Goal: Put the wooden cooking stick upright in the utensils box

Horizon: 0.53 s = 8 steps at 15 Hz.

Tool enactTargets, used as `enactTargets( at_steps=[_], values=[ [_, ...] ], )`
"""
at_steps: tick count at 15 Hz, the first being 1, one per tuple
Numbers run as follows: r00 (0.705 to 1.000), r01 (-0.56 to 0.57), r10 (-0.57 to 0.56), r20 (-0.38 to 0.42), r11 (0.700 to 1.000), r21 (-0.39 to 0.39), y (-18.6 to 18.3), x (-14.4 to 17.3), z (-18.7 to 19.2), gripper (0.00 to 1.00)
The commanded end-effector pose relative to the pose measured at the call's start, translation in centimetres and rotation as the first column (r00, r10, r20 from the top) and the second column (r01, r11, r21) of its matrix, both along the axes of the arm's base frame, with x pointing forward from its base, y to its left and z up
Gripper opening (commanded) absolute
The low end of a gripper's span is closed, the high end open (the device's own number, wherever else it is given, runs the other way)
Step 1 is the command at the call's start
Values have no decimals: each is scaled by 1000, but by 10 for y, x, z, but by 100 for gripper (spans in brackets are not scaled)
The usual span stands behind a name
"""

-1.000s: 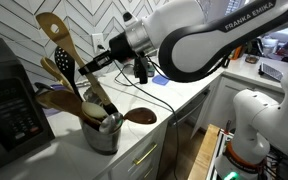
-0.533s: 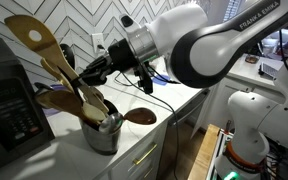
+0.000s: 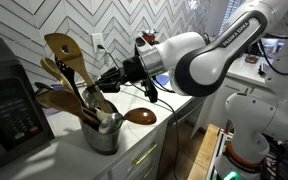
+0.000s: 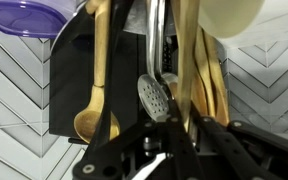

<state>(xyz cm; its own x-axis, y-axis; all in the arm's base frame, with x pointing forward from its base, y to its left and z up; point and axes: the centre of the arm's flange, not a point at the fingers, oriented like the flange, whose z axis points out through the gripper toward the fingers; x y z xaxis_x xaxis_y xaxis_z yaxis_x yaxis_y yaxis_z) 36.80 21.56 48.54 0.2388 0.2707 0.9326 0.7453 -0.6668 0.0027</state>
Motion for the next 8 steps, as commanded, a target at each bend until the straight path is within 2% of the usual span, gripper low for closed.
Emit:
enactTargets(
  at_steps=[1, 6, 8],
  values=[
    [1000, -24, 24, -1, 1000, 1, 3, 0, 4, 3],
    [981, -186, 190, 43, 978, -91, 7, -2, -21, 3],
    [974, -210, 217, 71, 973, -97, 6, -1, -32, 3]
  ],
)
